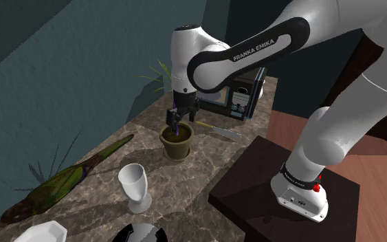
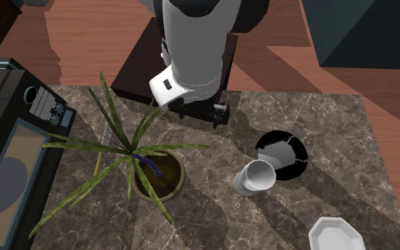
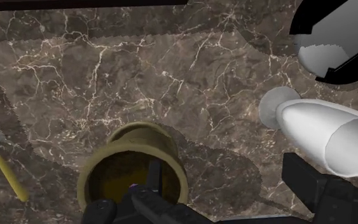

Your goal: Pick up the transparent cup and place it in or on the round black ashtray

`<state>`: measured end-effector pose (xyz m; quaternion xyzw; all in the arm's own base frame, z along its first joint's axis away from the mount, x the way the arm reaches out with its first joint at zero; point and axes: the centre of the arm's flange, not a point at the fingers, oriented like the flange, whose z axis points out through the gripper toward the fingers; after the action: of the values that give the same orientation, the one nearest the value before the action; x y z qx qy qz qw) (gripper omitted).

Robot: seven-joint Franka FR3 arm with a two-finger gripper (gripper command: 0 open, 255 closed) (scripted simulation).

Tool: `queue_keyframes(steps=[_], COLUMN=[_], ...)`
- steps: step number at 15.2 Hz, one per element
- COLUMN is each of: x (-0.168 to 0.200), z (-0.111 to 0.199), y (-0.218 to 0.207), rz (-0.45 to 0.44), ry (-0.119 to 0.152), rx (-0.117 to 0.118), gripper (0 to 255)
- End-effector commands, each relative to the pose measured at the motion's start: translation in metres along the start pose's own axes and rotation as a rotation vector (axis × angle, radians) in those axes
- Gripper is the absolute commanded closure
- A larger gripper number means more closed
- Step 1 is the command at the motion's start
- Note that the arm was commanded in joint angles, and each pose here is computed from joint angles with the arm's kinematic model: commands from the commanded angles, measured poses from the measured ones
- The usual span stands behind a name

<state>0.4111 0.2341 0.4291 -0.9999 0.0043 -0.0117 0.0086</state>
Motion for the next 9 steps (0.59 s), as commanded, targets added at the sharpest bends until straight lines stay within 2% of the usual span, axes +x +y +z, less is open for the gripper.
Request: queue_keyframes(steps=[1,9], x=[0.007,0.038], z=[0.014,0.074], y=[-0.025,-0.109], rz=[-0.005,-0.028], ry=[-0.003,-0.013], rx=[-0.001,-0.012], gripper=[0,0])
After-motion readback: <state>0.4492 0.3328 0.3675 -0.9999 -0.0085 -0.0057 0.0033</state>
